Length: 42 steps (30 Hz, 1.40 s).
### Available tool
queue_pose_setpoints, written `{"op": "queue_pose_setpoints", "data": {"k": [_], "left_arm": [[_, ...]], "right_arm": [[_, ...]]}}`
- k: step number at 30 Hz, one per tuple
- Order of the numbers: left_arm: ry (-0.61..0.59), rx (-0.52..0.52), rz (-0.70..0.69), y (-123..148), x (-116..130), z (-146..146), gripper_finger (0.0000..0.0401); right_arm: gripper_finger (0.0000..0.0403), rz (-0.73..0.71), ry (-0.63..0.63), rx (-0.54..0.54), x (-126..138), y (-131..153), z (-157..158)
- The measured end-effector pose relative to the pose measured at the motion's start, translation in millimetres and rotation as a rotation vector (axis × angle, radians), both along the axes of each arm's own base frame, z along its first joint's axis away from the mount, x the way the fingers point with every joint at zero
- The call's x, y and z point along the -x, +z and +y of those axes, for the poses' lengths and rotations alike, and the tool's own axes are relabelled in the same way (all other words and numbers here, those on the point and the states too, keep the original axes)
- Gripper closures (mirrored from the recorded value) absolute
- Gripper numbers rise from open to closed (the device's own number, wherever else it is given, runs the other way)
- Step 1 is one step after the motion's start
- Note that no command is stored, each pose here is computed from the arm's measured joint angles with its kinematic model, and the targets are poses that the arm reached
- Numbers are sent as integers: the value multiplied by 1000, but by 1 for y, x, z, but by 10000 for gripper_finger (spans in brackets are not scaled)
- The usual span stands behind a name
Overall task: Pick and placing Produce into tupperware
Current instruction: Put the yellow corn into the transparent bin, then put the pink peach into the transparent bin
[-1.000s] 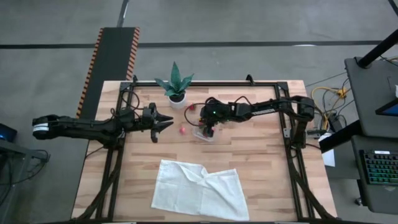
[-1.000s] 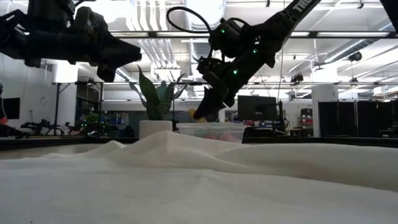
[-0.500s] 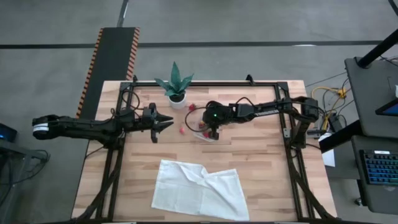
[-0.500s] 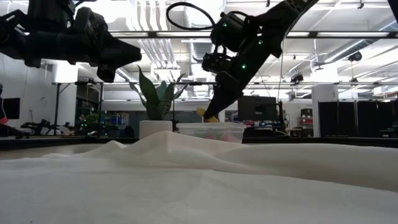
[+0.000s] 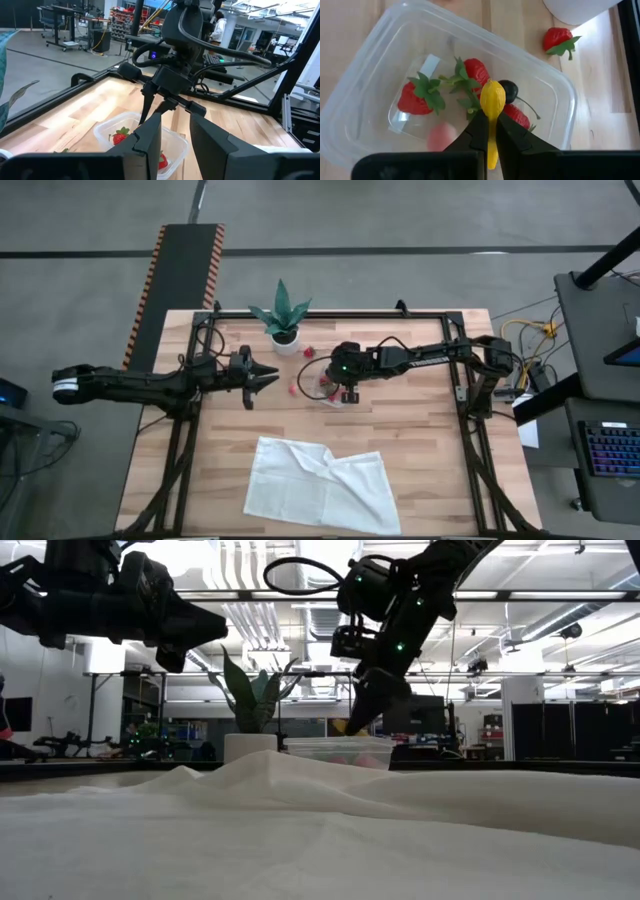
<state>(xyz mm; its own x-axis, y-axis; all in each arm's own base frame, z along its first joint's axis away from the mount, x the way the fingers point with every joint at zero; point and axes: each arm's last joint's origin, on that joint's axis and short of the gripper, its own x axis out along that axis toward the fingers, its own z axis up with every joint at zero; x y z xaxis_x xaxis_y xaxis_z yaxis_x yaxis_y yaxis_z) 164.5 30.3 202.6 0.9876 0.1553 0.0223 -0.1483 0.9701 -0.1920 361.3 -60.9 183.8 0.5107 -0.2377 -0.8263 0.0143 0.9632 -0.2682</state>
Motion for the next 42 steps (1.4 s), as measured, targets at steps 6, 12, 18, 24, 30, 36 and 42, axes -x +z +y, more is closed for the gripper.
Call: {"op": "queue_pose_setpoints", "data": {"k": [6, 12, 18, 24, 30, 36, 42], "left_arm": [[0, 0, 0, 0, 0, 0, 312], [0, 0, 0, 0, 0, 0, 312], [0, 0, 0, 0, 0, 0, 312], [0, 0, 0, 0, 0, 0, 312], [0, 0, 0, 0, 0, 0, 312], [-1, 0, 1, 0, 0, 0, 312], [-16, 0, 1, 0, 0, 0, 312]], "right_arm": [[372, -18, -13, -9, -2, 2, 0], [323, -31, -35, -22, -3, 5, 0], [296, -36, -42, -26, -4, 5, 0], [289, -43, -42, -25, -5, 8, -1], [297, -99, -27, -2, -14, 25, -3], [306, -208, 5, 24, -25, 45, -11], [309, -299, 35, -97, -27, 58, -44]]}}
